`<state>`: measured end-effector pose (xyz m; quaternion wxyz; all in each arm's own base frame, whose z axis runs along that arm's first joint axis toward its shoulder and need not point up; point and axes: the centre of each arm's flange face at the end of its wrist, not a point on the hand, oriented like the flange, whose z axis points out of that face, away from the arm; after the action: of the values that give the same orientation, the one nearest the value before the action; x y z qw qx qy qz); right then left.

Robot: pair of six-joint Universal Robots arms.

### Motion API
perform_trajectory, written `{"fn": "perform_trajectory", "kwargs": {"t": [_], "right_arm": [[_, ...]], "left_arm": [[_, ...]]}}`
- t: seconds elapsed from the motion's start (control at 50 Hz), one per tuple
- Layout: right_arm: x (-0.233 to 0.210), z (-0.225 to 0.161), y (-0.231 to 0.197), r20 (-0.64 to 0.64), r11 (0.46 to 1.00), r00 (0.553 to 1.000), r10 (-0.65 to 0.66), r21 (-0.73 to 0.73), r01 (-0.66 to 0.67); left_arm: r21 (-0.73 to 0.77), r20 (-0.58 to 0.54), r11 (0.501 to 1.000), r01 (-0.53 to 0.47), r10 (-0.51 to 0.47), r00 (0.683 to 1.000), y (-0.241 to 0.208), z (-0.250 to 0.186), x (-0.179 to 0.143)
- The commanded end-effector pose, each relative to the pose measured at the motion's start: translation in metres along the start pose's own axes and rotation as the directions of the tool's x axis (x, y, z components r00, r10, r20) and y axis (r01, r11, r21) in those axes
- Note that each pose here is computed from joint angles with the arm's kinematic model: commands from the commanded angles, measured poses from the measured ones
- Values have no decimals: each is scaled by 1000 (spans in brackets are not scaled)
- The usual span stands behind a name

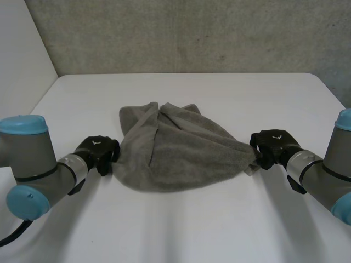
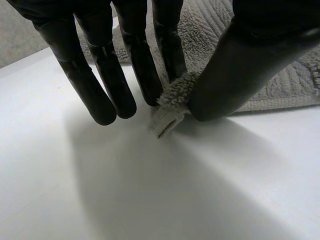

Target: Fold the towel.

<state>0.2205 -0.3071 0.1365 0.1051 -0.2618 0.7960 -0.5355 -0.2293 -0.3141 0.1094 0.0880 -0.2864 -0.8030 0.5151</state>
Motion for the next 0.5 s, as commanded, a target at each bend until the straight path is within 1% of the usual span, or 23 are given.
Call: {"fn": "perform_trajectory", "kwargs": {"t": [0.02,0.16,0.22,0.26,0.28,0.32,0.34,0.38,0.4,0.46,0.48,0.5], "right_arm": [[0,0,0,1,1000,1000,0,0,0],[0,0,0,1,1000,1000,-7,0,7],[-1,-2,-3,2,1000,1000,-13,8,13],[0,-5,-12,-2,999,1000,-25,23,25],[0,-5,-12,-2,999,1000,-25,23,26],[3,-12,-27,-14,997,998,-58,54,59],[3,-12,-28,-14,997,998,-58,54,59],[4,-28,-54,-25,989,993,-113,97,115],[4,-28,-54,-25,989,993,-114,97,115],[3,-68,-104,-26,963,977,-211,164,213],[2,-68,-104,-26,963,977,-212,165,213],[4,-82,-123,-35,951,971,-235,198,238]], "left_arm": [[11,-14,1000,-8,8,1000,-1,-3,8],[14,-25,1000,-11,11,1000,-3,-9,13],[39,-22,999,4,-3,1000,-10,-16,15],[77,-11,996,40,-39,999,-22,-25,11],[77,-11,996,40,-39,999,-22,-25,11],[118,-1,991,67,-67,998,-36,-37,7],[118,-1,991,67,-67,998,-36,-37,7],[168,11,982,80,-83,996,-52,-53,4],[168,11,982,80,-83,996,-52,-53,4],[289,38,955,68,-82,996,-87,-84,-2],[290,38,955,68,-82,996,-87,-84,-2],[339,47,939,63,-84,995,-101,-96,-3]]}}
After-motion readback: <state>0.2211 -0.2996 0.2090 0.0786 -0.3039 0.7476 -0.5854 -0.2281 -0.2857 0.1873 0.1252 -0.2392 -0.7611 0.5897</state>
